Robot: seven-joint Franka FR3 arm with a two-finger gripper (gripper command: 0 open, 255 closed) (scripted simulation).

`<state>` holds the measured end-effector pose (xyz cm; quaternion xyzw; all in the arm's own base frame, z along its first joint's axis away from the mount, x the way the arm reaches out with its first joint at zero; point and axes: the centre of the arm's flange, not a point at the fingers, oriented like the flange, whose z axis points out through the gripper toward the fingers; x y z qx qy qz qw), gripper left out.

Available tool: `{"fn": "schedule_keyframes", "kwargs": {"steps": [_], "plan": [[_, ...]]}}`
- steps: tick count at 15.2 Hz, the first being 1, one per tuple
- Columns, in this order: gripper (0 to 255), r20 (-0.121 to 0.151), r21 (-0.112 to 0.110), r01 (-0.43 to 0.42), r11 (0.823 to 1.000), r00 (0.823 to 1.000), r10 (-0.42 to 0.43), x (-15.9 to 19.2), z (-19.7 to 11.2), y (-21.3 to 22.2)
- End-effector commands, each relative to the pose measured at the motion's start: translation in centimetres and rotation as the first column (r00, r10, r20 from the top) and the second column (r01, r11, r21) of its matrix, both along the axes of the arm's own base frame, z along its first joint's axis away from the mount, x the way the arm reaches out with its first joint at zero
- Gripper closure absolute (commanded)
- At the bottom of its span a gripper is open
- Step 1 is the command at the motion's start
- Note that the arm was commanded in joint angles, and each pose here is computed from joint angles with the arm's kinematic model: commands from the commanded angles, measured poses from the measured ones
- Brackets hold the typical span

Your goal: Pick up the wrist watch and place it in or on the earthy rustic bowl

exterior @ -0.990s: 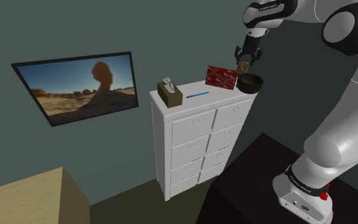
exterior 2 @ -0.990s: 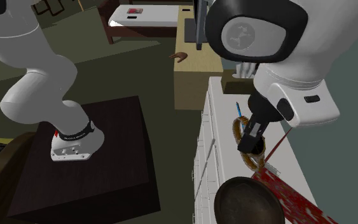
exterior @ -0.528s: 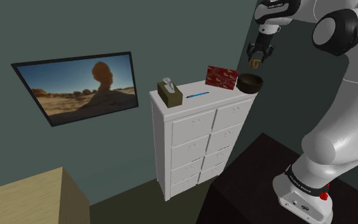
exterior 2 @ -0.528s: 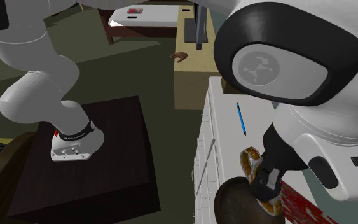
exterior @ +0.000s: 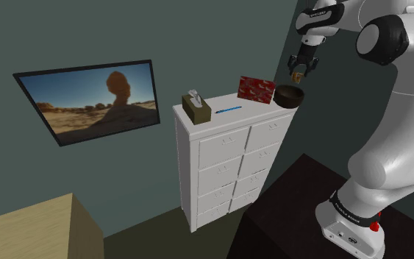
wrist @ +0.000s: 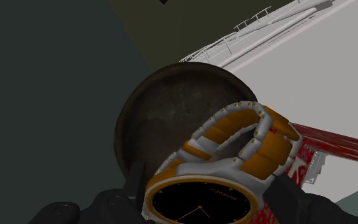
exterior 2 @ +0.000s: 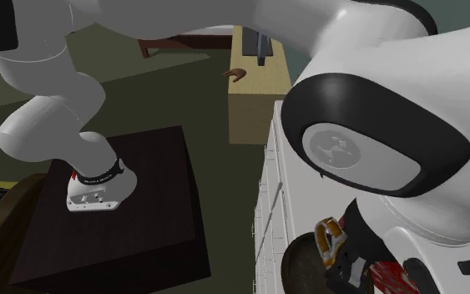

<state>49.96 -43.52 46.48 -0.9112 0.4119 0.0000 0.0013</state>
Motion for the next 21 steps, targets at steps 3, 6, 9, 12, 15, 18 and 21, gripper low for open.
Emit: {"fn": "schedule_keyframes", "kwargs": {"steps": [3, 6, 9, 12, 15, 18, 21], "plan": [[255, 0.0, 0.0, 0.0, 1.0, 1.0, 0.0, 0.0, -2.1, -0.1], [255, 0.0, 0.0, 0.0, 1.0, 1.0, 0.0, 0.0, -3.7, -0.1], [255, 0.0, 0.0, 0.0, 1.0, 1.0, 0.0, 0.0, -5.3, -0.1], [255, 0.0, 0.0, 0.0, 1.0, 1.0, 0.0, 0.0, -6.2, -0.1], [255, 0.0, 0.0, 0.0, 1.0, 1.0, 0.0, 0.0, -6.2, -0.1], [255, 0.0, 0.0, 0.0, 1.0, 1.0, 0.0, 0.0, -6.2, -0.1], [0, 0.0, 0.0, 0.0, 1.0, 1.0, 0.0, 0.0, -6.2, -0.1]]}}
